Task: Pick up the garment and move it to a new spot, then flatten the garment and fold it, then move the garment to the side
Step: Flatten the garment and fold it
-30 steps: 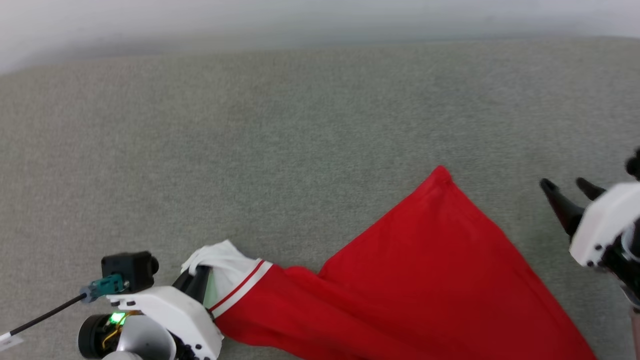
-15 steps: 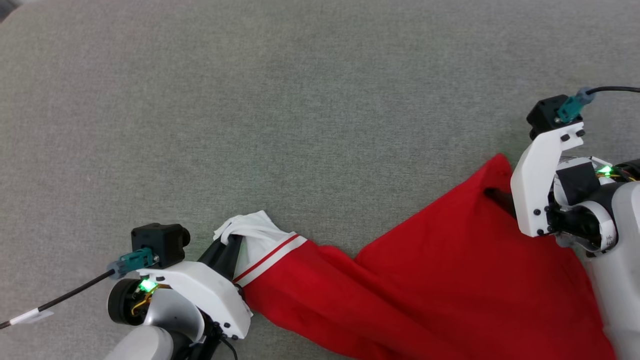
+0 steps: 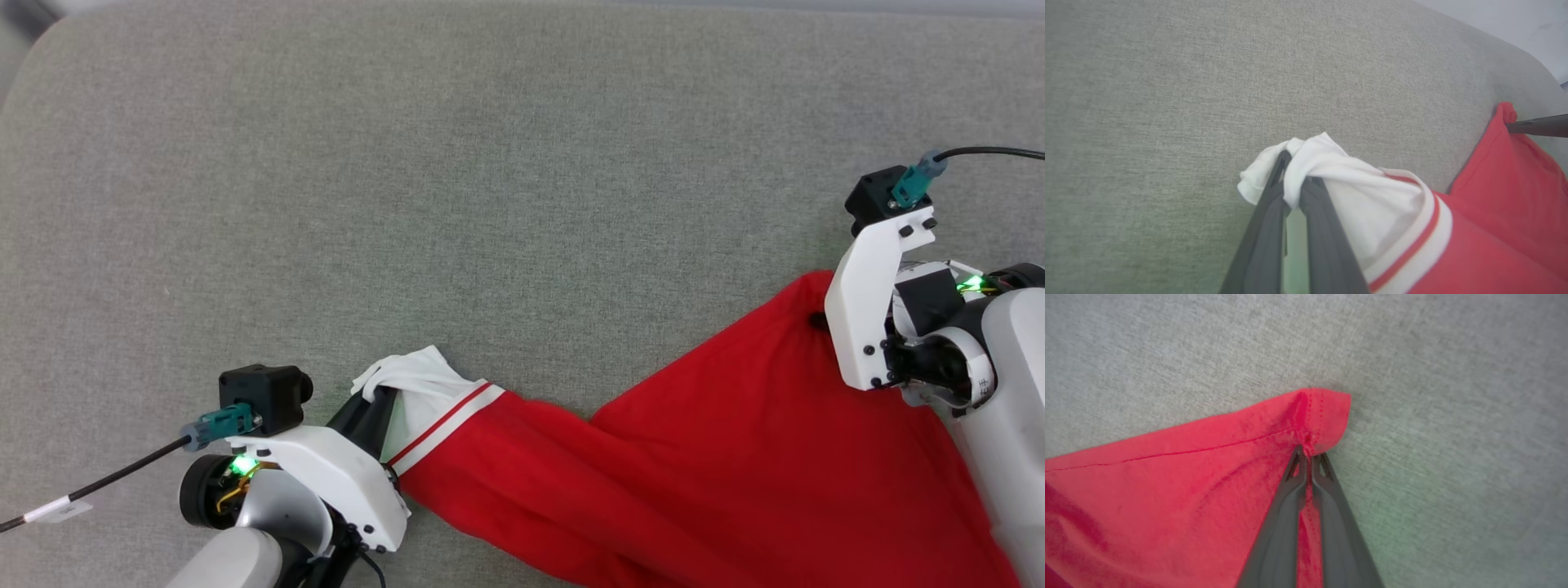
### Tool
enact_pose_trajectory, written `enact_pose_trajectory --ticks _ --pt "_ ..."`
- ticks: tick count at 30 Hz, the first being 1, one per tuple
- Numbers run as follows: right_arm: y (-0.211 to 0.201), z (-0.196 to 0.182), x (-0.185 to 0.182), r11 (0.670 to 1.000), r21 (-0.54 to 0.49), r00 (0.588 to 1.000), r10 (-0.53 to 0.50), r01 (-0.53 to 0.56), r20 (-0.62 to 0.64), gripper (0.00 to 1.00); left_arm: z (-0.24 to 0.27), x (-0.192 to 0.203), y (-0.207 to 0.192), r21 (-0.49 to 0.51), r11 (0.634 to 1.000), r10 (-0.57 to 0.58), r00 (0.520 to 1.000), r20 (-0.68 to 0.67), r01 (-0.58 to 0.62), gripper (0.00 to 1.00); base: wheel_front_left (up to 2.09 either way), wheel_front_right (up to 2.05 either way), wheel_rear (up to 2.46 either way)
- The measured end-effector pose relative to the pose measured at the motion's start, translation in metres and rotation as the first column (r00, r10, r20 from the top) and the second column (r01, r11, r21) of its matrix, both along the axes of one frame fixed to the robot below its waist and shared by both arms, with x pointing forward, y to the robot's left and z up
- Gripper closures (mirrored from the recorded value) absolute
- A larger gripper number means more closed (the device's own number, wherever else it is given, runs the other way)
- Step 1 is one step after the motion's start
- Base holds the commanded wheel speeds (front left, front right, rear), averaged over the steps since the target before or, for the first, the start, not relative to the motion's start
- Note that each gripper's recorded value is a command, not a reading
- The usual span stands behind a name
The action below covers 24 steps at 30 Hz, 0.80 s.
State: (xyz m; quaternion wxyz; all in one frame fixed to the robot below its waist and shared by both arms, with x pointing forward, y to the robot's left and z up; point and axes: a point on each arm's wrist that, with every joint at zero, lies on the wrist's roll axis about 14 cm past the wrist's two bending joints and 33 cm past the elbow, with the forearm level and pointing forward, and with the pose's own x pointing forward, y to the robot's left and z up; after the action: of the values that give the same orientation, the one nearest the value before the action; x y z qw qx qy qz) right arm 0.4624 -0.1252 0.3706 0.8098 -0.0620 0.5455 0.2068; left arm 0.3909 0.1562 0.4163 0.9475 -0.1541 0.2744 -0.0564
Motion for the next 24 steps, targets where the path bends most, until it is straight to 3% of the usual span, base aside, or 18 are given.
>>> enact_pose_trajectory --ticks 6,10,18,24 --pt "-0.001 0.034 0.01 1.0 0.014 0.99 0.008 -0.01 0.139 1.0 0.029 0.01 0.011 0.055 0.998 -0.02 0.996 0.091 0.015 1.0 0.0 0.0 0.0" --pt "-0.007 0.08 0.024 0.999 0.039 0.956 -0.016 0.004 0.294 1.0 0.075 0.032 0.031 0.129 0.992 -0.033 0.975 0.22 0.005 1.0 0.0 0.0 0.0" --pt "-0.026 0.196 0.037 0.995 0.086 0.819 -0.091 0.051 0.567 1.0 0.19 0.073 0.043 0.188 0.982 -0.068 0.893 0.445 -0.019 1.0 0.0 0.0 0.0" --pt "-0.044 0.263 0.033 0.99 0.106 0.724 -0.139 0.091 0.675 1.0 0.273 0.093 0.034 0.204 0.979 -0.106 0.809 0.578 -0.017 1.0 0.0 0.0 0.0"
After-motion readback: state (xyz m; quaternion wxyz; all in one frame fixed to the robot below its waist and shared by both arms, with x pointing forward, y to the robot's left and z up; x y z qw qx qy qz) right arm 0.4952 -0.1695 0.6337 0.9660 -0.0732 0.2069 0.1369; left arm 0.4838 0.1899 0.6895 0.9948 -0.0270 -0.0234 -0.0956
